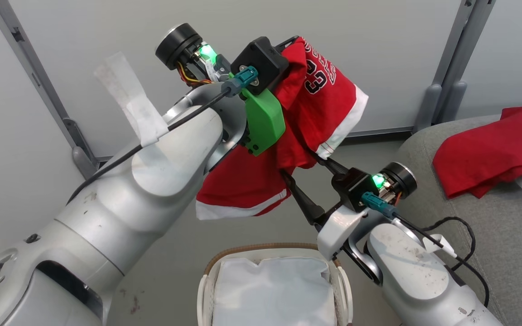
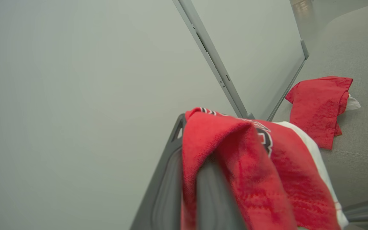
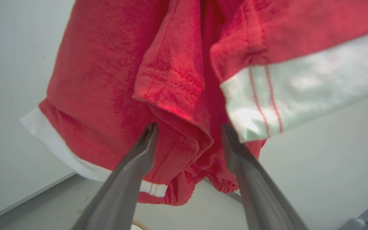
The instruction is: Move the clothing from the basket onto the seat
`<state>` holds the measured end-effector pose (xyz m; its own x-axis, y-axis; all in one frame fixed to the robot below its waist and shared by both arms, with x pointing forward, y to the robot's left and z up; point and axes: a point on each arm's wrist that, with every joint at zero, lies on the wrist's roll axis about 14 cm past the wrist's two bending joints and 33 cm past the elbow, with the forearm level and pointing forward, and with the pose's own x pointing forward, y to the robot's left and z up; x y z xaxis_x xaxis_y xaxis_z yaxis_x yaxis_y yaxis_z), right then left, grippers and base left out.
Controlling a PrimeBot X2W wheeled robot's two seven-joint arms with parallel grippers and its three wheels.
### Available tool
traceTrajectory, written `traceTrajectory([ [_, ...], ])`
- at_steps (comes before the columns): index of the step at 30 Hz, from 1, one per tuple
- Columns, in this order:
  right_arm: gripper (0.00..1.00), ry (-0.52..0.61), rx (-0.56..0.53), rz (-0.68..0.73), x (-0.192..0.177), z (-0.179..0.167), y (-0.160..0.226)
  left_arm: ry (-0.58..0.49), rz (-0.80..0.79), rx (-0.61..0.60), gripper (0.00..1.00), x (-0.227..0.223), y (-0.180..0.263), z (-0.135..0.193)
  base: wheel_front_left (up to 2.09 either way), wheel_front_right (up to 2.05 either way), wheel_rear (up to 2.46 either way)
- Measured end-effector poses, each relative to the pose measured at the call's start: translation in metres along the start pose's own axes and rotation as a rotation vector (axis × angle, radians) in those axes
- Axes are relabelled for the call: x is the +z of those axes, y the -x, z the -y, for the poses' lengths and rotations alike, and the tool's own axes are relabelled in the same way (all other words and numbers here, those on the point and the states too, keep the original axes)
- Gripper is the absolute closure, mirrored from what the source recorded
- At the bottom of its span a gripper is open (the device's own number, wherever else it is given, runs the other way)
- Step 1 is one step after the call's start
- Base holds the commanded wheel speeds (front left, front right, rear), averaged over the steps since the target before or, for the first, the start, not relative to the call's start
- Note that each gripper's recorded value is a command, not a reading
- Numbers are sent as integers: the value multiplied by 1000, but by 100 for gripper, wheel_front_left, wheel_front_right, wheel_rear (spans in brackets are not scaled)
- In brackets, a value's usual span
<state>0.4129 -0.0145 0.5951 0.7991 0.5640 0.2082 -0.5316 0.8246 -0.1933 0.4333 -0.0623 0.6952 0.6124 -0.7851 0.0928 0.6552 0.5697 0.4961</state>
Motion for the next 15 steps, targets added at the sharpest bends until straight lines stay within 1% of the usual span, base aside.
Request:
traceTrajectory([
  [3, 0, 4, 27, 13, 6, -5, -8, 9, 0, -7, 100, -1, 0, 3, 0, 0, 0],
  [8, 0, 8, 42, 49, 18, -6, -18, 26, -7, -13, 100, -5, 0, 5, 0, 0, 0],
  [9, 60, 9, 51, 51, 19, -8, -19, 28, -9, -13, 100, -6, 0, 5, 0, 0, 0],
  [10, 100, 9, 62, 51, 19, -11, -20, 34, -9, -12, 100, -6, 1, 4, 0, 0, 0],
  [15, 100, -1, 79, 57, 20, -17, -21, 48, -14, -7, 100, -10, 2, 2, 0, 0, 0],
])
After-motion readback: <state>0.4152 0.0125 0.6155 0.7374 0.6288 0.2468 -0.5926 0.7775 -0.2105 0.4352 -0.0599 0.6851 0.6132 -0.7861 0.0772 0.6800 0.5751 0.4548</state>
